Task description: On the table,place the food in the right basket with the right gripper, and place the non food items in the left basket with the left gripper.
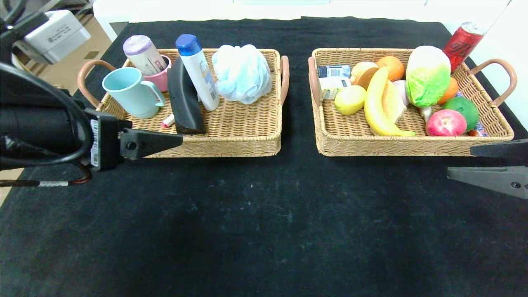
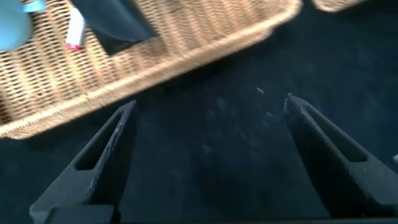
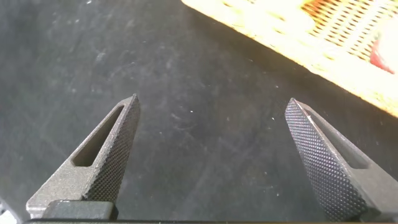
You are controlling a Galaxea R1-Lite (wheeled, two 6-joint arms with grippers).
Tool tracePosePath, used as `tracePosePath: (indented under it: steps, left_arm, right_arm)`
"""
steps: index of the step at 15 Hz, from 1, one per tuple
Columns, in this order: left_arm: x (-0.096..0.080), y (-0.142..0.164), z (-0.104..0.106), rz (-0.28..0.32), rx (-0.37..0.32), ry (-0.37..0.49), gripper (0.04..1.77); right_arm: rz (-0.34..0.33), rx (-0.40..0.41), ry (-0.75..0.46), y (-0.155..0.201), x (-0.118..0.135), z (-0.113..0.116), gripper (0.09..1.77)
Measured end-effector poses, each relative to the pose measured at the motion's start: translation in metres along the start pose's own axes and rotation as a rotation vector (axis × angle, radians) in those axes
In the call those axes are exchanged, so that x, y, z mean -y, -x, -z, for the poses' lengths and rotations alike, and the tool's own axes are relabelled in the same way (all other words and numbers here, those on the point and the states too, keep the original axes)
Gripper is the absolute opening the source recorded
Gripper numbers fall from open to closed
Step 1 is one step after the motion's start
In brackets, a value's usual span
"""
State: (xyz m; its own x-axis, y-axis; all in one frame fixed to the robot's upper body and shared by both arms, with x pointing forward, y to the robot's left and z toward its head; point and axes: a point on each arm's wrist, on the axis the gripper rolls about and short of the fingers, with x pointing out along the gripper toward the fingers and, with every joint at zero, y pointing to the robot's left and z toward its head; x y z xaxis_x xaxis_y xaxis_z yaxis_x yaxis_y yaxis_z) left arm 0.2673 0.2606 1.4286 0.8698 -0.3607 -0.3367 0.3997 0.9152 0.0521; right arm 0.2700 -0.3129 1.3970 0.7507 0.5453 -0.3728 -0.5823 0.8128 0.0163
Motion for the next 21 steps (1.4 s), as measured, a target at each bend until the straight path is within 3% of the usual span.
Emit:
tracePosePath:
  steps: [5, 10, 14, 17, 21]
  left_arm:
    - [0.007, 0.05, 0.029, 0.037, 0.043, -0.018, 1.7]
    - [0.006, 0.113, 0.072, 0.015, 0.139, -0.023, 1.7]
    - [0.007, 0.161, 0.121, -0.12, 0.213, -0.071, 1.71]
    - [0.017, 0.192, 0.157, -0.223, 0.22, -0.072, 1.71]
    - [0.032, 0.211, 0.162, -0.338, 0.299, -0.095, 1.71]
  right_arm:
    - [0.118, 0.05, -0.039, 0.016, -0.001, 0.006, 1.71]
    - [0.248, 0.105, -0.066, 0.05, -0.01, 0.038, 1.71]
    - [0.239, 0.21, -0.056, 0.088, -0.049, 0.06, 1.71]
    - [0.213, 0.224, -0.055, 0.115, -0.082, 0.087, 1.71]
    - [0.127, 0.256, -0.026, 0.143, -0.112, 0.122, 1.71]
